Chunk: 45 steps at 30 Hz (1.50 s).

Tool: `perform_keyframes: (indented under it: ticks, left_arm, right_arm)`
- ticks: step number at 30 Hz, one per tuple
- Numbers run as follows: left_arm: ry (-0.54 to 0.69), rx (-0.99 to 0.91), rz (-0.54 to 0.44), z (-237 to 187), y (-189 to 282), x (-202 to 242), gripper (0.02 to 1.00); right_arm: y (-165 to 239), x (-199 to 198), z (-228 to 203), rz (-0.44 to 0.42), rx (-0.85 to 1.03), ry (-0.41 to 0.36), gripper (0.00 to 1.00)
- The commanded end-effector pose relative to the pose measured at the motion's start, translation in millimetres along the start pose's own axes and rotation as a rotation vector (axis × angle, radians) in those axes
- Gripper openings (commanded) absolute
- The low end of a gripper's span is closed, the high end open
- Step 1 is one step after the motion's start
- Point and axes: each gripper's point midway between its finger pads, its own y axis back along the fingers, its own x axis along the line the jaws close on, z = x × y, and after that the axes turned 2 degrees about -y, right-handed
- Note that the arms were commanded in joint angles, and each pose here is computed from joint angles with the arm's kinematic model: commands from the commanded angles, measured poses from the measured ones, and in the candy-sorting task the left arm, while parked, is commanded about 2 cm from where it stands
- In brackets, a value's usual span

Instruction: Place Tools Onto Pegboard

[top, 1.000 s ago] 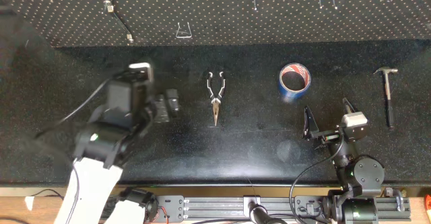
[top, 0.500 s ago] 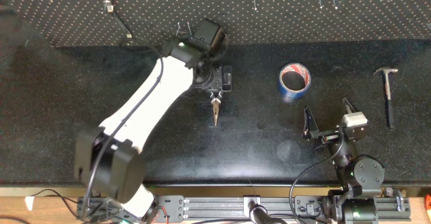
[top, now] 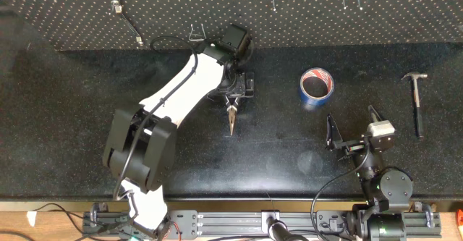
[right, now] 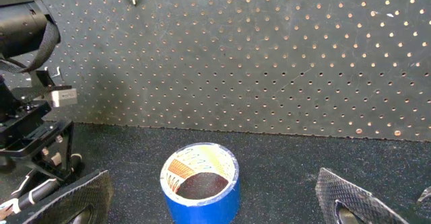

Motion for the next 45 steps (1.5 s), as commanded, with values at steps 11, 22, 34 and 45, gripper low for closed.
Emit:
perform_keyframes:
  ticks: [11, 22, 34, 45]
  left_arm:
    - [0.016, 0.007, 0.028, 6.5, -16.0, 2.4, 0.996]
    - [0.016, 0.008, 0.024, 6.3, -16.0, 1.6, 0.669]
    - [0.016, 0.009, 0.023, 6.1, -16.0, 1.3, 0.413]
    - [0.018, -0.003, 0.047, 8.5, -15.9, 6.0, 0.027]
  right_arm:
    - [0.2, 0.1, -1.3, 0.001, 0.002, -0.012, 0.987]
    - [0.2, 0.1, -1.3, 0.001, 0.002, -0.012, 0.987]
    - [0.2, 0.1, -1.3, 0.001, 0.002, -0.012, 0.987]
    - [0.2, 0.1, -1.3, 0.001, 0.002, -0.012, 0.989]
